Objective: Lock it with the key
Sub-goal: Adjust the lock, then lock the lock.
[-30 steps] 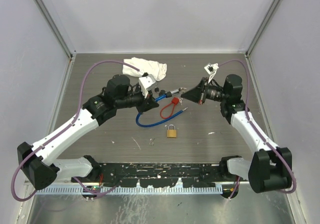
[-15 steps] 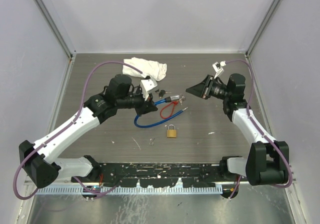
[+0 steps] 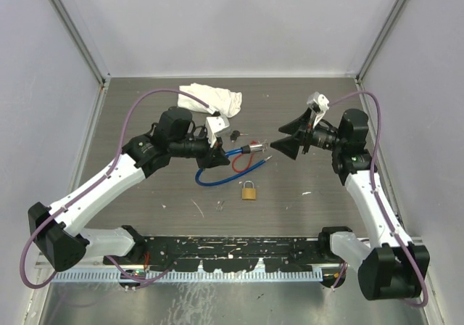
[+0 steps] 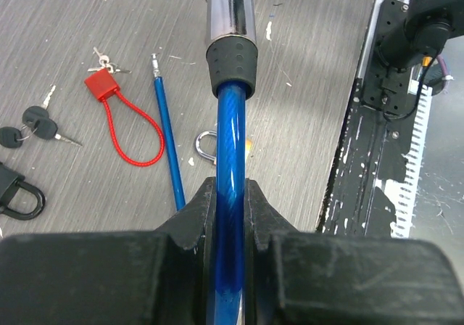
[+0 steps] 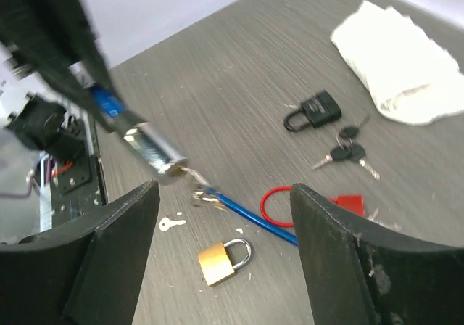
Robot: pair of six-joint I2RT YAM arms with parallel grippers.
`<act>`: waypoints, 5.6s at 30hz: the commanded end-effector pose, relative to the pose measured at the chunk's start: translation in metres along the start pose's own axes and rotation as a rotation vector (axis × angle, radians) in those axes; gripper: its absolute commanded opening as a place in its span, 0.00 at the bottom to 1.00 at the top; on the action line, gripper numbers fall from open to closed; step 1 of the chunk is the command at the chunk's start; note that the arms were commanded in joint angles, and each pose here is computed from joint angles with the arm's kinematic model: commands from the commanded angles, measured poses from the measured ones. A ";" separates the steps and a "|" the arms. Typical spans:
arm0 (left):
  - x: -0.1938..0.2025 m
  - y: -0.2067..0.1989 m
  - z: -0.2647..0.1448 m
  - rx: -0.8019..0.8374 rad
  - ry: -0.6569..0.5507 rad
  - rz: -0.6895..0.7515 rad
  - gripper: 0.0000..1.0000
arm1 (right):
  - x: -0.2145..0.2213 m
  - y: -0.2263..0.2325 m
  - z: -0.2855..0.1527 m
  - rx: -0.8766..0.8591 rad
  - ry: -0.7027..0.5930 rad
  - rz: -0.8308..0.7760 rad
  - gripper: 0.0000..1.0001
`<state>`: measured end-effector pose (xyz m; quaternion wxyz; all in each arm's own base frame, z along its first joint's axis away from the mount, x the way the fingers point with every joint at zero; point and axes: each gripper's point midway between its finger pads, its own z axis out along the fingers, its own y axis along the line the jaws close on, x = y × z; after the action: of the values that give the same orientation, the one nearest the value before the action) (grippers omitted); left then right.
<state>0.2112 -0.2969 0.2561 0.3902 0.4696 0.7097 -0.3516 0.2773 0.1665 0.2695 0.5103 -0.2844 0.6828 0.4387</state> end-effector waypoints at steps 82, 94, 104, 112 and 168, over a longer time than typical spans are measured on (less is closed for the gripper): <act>-0.020 -0.023 -0.015 0.152 -0.278 0.242 0.00 | 0.013 0.066 0.009 -0.377 0.242 0.386 0.02; -0.009 -0.005 -0.010 0.076 -0.214 0.264 0.00 | 0.026 0.058 0.013 -0.365 0.346 0.657 0.01; -0.005 -0.009 -0.014 0.084 -0.210 0.189 0.00 | -0.016 0.025 0.002 -0.278 0.236 0.385 0.60; -0.053 0.009 -0.034 0.060 -0.333 -0.056 0.00 | -0.037 -0.006 -0.026 -0.161 0.112 0.011 0.68; -0.239 0.108 -0.063 -0.006 -0.998 -0.534 0.00 | 0.131 -0.076 0.012 0.525 -0.109 1.258 0.65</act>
<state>0.3740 -0.3111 0.4254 0.5087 0.0272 0.6097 -0.6072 0.3019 0.1568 0.1379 0.2577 0.2652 0.7804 0.5043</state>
